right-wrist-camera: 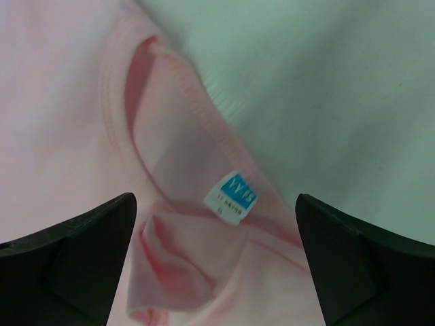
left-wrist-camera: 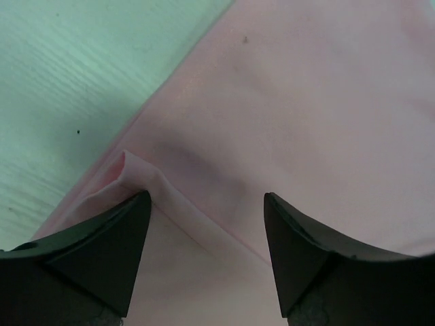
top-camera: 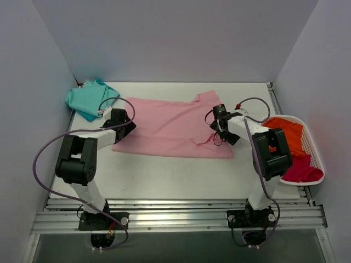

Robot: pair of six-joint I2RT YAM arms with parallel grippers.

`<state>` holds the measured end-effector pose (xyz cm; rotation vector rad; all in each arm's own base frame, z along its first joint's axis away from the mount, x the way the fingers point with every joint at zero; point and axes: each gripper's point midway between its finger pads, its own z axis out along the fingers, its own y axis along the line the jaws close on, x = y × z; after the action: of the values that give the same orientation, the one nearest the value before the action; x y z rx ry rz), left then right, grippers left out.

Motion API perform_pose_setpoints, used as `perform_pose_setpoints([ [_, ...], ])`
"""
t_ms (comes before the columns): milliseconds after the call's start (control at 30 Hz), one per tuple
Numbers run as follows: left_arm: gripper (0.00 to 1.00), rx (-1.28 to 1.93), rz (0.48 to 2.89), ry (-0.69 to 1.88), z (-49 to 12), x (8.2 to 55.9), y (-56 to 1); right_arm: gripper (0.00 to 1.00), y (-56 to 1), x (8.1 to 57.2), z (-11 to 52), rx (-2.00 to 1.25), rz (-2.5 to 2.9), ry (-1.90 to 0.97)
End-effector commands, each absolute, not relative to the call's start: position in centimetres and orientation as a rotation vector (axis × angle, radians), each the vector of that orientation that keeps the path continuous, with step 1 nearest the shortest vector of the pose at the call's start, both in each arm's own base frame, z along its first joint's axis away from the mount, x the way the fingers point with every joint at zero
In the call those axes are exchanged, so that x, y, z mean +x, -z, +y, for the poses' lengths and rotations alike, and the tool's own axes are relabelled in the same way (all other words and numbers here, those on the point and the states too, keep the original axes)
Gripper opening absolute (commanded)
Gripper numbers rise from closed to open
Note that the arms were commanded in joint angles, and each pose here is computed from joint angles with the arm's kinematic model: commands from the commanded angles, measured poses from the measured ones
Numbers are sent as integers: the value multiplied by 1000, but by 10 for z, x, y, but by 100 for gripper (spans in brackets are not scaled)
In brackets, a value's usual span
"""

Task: Fold and stack the t-shirts
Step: Fold the tshirt

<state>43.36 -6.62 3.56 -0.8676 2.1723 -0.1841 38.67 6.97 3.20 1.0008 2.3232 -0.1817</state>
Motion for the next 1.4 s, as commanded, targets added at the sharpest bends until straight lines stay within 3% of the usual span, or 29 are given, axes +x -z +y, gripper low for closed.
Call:
perform_pose_setpoints([
  [0, 81, -835, 2194, 231, -69, 447, -27, 100, -39, 398, 51, 1020, 2260, 277],
  [233, 86, -761, 2072, 249, -62, 461, -85, 100, -83, 391, 42, 1021, 2118, 300],
  [367, 86, -729, 2024, 261, -60, 461, -108, 98, -125, 381, 79, 931, 2054, 200],
  [433, 85, -691, 2011, 286, -63, 460, -116, 92, -145, 378, 100, 876, 2023, 122],
  [500, 85, -674, 1998, 293, -63, 457, -119, 49, -149, 372, 129, 812, 2023, 35],
  [533, 84, -660, 1998, 288, -61, 456, -120, 35, -149, 369, 140, 794, 2033, -6],
  [567, 84, -650, 1996, 284, -61, 455, -120, 2, -146, 368, 148, 778, 2042, -32],
  [933, 81, -697, 2049, 271, -39, 449, -90, 0, -62, 329, 181, 683, 2232, 104],
  [1367, 79, -726, 2045, 286, -31, 445, -87, 0, -24, 342, 172, 706, 2289, 263],
])
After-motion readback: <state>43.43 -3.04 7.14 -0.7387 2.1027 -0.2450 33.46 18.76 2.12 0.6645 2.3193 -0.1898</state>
